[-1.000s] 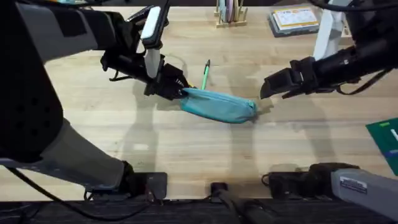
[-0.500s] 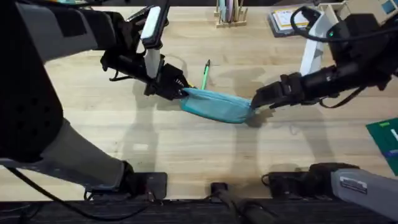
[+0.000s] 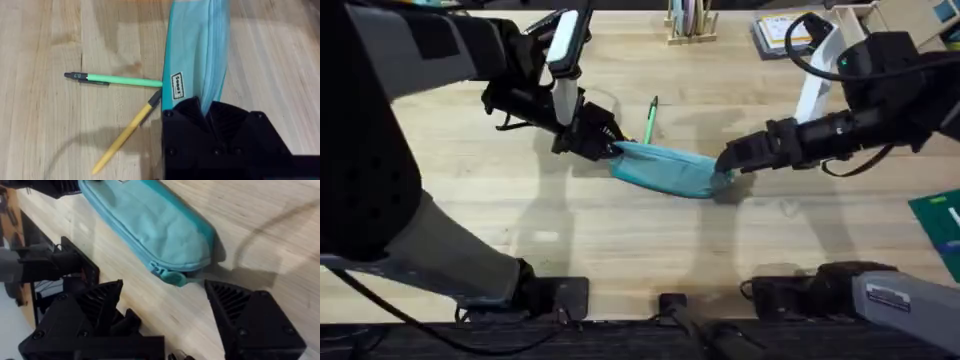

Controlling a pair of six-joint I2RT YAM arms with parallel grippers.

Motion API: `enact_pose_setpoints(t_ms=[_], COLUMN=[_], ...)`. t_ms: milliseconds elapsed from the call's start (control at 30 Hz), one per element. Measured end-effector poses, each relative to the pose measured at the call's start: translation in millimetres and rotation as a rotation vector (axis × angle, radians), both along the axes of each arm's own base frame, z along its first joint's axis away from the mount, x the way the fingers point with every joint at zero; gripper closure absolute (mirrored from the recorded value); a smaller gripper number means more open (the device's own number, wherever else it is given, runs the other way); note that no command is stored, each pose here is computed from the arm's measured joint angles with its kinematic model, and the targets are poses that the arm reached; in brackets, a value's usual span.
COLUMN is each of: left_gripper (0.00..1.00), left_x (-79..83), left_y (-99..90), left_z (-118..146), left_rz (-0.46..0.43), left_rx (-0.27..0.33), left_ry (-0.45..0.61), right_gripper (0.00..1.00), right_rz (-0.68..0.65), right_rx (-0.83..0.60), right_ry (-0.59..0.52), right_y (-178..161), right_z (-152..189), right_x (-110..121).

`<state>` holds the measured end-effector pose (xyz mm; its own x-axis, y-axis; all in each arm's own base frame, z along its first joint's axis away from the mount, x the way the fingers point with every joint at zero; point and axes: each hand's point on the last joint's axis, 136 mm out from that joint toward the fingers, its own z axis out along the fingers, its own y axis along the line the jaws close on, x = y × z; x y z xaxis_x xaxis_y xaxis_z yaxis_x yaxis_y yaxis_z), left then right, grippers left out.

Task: Unzip the bag, pick up the pens from the table one at a time and place them inside, then zip the bag closed.

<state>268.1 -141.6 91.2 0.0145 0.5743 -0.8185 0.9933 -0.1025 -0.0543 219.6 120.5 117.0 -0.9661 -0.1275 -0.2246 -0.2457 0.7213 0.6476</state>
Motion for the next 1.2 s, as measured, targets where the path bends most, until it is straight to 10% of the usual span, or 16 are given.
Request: enact_pose_setpoints(t_ms=[333,1200], left_gripper=[0.958,0.958], left_x=[0.0,-0.1], left_y=[0.0,-0.3], left_z=[0,0], left_rz=[0.000,-0.001], left_rx=[0.000,-0.001], left_ry=[0.000,0.000], right_gripper=[0.041,0.959], right_rz=[0.096,0.015], right_rx=[0.010,0.020], right_ry=[0.047,0.058], right_y=[23,7], right_z=[-12,-11], right_x=[-8,2])
